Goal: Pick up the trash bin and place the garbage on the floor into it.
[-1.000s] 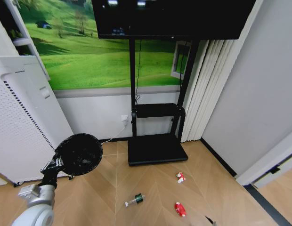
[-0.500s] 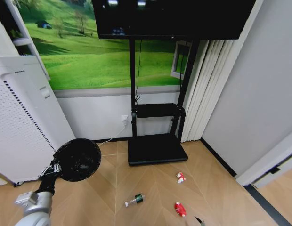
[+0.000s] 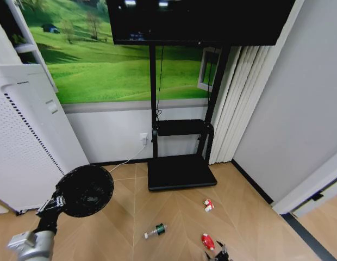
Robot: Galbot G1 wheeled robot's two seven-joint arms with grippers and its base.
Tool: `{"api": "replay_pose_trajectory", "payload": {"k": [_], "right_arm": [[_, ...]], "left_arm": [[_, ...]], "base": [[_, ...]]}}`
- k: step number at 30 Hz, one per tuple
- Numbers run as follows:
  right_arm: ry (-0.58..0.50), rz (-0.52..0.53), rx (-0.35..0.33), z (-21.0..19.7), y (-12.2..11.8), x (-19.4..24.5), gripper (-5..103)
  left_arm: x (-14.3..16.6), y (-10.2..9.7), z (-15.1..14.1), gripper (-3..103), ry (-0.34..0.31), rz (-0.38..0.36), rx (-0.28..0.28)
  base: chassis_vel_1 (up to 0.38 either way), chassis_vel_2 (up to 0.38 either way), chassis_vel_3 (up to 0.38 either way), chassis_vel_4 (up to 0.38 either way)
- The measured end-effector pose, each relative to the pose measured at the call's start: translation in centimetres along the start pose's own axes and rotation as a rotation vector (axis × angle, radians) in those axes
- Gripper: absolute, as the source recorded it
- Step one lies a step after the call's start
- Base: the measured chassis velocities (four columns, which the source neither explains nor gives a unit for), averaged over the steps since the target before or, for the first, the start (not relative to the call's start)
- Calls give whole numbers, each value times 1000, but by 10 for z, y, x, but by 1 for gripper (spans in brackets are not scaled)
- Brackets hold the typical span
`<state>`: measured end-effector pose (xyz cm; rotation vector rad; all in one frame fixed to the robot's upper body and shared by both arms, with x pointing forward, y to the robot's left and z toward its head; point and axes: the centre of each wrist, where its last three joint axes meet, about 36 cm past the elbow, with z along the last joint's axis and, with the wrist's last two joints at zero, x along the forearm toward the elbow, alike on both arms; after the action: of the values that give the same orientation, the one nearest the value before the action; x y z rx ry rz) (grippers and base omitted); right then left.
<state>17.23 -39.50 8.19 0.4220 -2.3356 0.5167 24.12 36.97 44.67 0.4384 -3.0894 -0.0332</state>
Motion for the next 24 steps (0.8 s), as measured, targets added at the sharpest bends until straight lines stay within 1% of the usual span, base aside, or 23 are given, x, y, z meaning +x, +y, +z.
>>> {"api": "replay_pose_trajectory", "payload": {"k": [7, 12, 14, 18, 20, 24], "right_arm": [[5, 1, -2, -1, 0, -4, 100], [28, -16, -3, -1, 6, -15, 100], [39, -21, -3, -3, 9, -24, 100], [37, -16, -7, -8, 10, -32, 100], [39, -4, -18, -16, 15, -48, 100], [41, 17, -16, -18, 9, -53, 100]], "left_arm": [[2, 2, -1, 7, -1, -4, -4], [6, 6, -6, 7, -7, -14, -14], [8, 9, -6, 7, -13, -26, -13], [10, 10, -4, 7, -13, -25, -14], [5, 17, -2, 7, -17, -26, -20], [2, 17, -1, 7, -18, -22, -20]], "base": [[0, 0, 0, 0], [0, 0, 0, 0], [0, 0, 0, 0], [0, 0, 0, 0], [0, 0, 0, 0], [0, 0, 0, 0]]}}
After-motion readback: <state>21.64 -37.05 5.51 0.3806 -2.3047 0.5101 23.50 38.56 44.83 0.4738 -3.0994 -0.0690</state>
